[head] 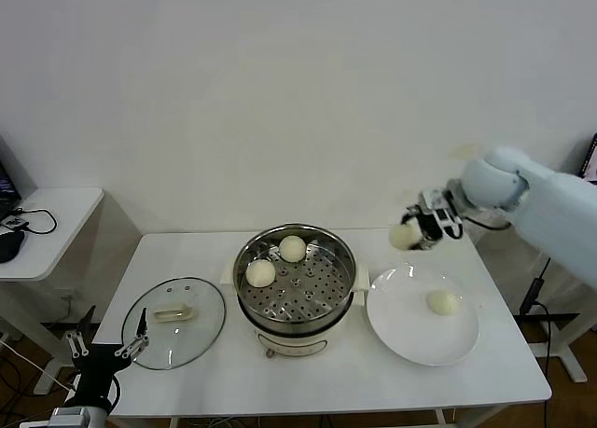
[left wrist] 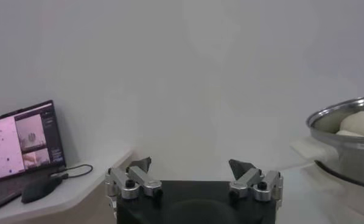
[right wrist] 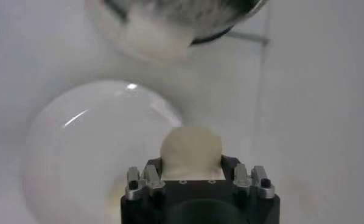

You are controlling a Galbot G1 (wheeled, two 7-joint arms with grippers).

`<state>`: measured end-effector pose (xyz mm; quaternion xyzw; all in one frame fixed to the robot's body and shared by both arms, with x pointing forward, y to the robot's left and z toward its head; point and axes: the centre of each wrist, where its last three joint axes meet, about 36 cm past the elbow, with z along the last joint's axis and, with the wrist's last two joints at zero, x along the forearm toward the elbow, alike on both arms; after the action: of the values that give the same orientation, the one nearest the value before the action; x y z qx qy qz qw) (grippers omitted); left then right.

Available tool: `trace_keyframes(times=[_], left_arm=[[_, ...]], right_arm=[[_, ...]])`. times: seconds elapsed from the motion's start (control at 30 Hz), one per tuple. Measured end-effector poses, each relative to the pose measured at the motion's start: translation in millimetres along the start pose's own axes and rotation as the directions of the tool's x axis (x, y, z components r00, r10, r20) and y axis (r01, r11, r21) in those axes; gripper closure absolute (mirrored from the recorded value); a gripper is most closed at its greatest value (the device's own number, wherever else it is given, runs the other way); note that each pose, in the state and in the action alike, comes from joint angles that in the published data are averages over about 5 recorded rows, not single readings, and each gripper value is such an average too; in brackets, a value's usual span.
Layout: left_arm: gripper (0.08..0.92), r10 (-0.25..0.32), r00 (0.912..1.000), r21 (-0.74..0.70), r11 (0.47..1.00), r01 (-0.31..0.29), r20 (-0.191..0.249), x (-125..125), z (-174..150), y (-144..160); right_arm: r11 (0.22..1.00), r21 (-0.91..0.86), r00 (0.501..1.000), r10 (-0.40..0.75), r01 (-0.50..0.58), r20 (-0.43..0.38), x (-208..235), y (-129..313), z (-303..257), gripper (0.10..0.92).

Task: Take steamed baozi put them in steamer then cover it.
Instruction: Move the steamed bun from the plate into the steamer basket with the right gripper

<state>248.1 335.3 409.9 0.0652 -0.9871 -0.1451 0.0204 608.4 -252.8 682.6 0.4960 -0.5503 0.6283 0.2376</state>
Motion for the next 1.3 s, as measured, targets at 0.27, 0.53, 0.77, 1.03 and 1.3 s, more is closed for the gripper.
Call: trace_keyframes(times=[0.27,0.53,0.77,1.03,1.3], left_arm=[[0.177,-0.011,0.9999,-0.010,1.000,0.011,-0.003,2.8,-0.8,4.5],[0.177,-0.030,0.9995,-0.015,0.999,0.030,-0.005,6.8,-3.0,10.7],[0.177,-0.047,0.9989,-0.011,0.999,0.047,-0.009,8.2,-1.4,11.8],[0.177,-0.059,0.9982,-0.006,0.998,0.059,-0.012,10.9,-0.4,12.3],[0.177,-0.064,0.9979,-0.003,0.998,0.064,-0.013,11.3,0.5,12.3]], right_arm=[[0.990,0.141,0.997,-0.021,0.011,0.071,-17.8,-8.7,-68.8,0.420],[0.954,0.294,0.987,-0.100,0.059,0.127,-56.1,-8.7,-118.7,0.420],[0.898,0.436,0.980,-0.137,0.062,0.142,-89.9,-9.0,-153.2,0.420],[0.813,0.580,0.972,-0.174,0.049,0.161,-121.7,-3.5,-182.1,0.420],[0.738,0.673,0.962,-0.216,0.047,0.169,-135.6,6.4,-192.6,0.419]])
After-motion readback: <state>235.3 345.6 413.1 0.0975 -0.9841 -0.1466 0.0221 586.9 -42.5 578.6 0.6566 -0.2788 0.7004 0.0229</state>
